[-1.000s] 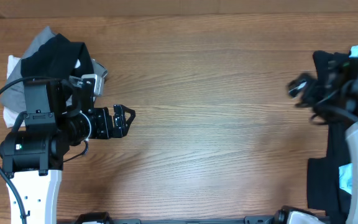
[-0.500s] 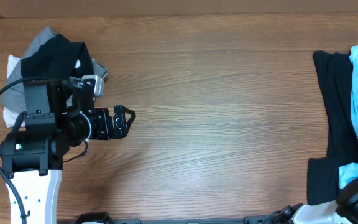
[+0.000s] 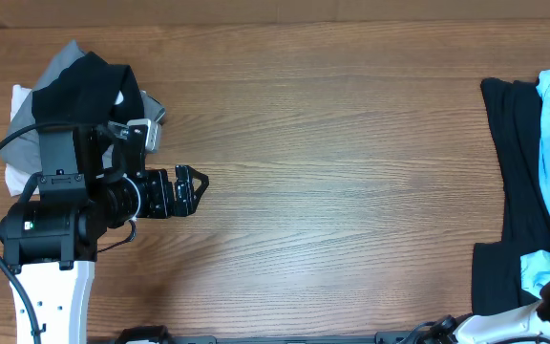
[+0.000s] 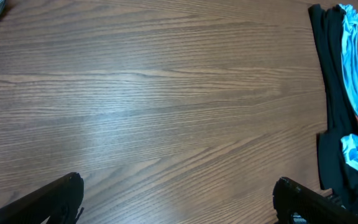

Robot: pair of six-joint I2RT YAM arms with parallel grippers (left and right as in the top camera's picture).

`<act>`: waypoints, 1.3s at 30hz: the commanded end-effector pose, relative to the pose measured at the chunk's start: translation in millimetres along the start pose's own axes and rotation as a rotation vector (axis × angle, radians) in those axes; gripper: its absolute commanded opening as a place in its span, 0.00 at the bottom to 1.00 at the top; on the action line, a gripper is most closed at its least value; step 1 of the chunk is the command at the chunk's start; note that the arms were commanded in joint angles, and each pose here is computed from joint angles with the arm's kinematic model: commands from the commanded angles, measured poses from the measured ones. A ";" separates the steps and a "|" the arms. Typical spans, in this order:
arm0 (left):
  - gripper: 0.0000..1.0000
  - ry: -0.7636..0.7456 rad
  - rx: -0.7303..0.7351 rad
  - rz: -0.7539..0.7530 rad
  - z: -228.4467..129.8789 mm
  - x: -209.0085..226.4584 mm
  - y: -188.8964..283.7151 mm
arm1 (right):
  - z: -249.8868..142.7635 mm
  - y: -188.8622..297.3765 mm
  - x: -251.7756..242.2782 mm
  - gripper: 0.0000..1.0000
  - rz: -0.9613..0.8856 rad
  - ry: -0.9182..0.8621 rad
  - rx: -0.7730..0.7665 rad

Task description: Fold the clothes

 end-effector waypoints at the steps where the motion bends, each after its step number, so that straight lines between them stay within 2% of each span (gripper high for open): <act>1: 1.00 -0.048 -0.023 -0.016 6.1 -5.5 5.0 | -2.6 -2.2 -2.4 0.94 -0.012 -0.007 0.004; 4: 1.00 -0.048 -0.023 -0.016 6.1 -5.5 5.0 | -3.9 -2.2 -3.2 0.77 -0.015 -0.006 0.012; 5: 1.00 -0.048 -0.023 -0.016 6.2 -5.5 5.0 | -4.4 -2.2 -3.7 0.76 -0.018 -0.006 0.015; 6: 1.00 -0.048 -0.024 -0.016 6.2 -5.5 5.0 | -5.3 -2.1 -4.6 0.76 -0.023 -0.005 0.020; 8: 1.00 -0.048 -0.024 -0.016 6.2 -5.5 5.0 | -7.2 -2.0 -6.7 0.90 -0.034 -0.004 0.030; 10: 1.00 -0.048 -0.024 -0.017 6.2 -5.6 5.0 | -8.4 -1.9 -8.6 1.00 -0.045 -0.003 0.036; 16: 1.00 -0.048 -0.024 -0.016 6.2 -5.5 5.0 | -8.2 -0.3 -24.5 1.00 -0.157 0.032 0.010; 24: 1.00 -0.049 -0.025 -0.016 6.6 -5.5 5.0 | -8.7 0.4 -30.0 0.99 -0.190 0.025 0.009; 26: 1.00 -0.050 -0.026 -0.016 6.8 -5.5 5.0 | -8.1 -0.3 -27.9 0.92 -0.175 0.016 0.007; 29: 1.00 -0.050 -0.027 -0.016 7.0 -5.4 5.0 | -8.4 -1.6 -19.4 0.48 -0.114 0.013 0.024; 30: 1.00 -0.050 -0.028 -0.016 7.1 -5.4 5.0 | -9.3 -2.0 -17.3 0.39 -0.098 0.016 0.034; 31: 1.00 -0.051 -0.029 -0.016 7.3 -5.4 5.0 | -10.4 -2.5 -16.8 0.39 -0.092 0.016 0.041; 32: 1.00 -0.051 -0.029 -0.016 7.4 -5.4 5.0 | -11.8 -3.5 -17.8 0.55 -0.096 0.017 0.045; 33: 1.00 -0.051 -0.029 -0.016 7.3 -5.4 5.0 | -13.4 -4.5 -19.4 0.83 -0.103 0.018 0.052; 35: 1.00 -0.050 -0.028 -0.016 7.2 -5.4 5.0 | -17.6 -6.7 -23.5 0.93 -0.121 0.020 0.069; 39: 1.00 -0.051 -0.028 -0.016 7.2 -5.4 5.0 | -20.0 -9.0 -29.3 0.95 -0.139 0.013 0.086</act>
Point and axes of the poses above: each gripper's point midway between its finger pads, its own y axis back along the fingers, its own x axis along the line the jaws close on, z = x × y, the point moved 6 cm from there along y, back along the fingers, and after that the axes turned 10 degrees about -y, right-handed, at the moved point
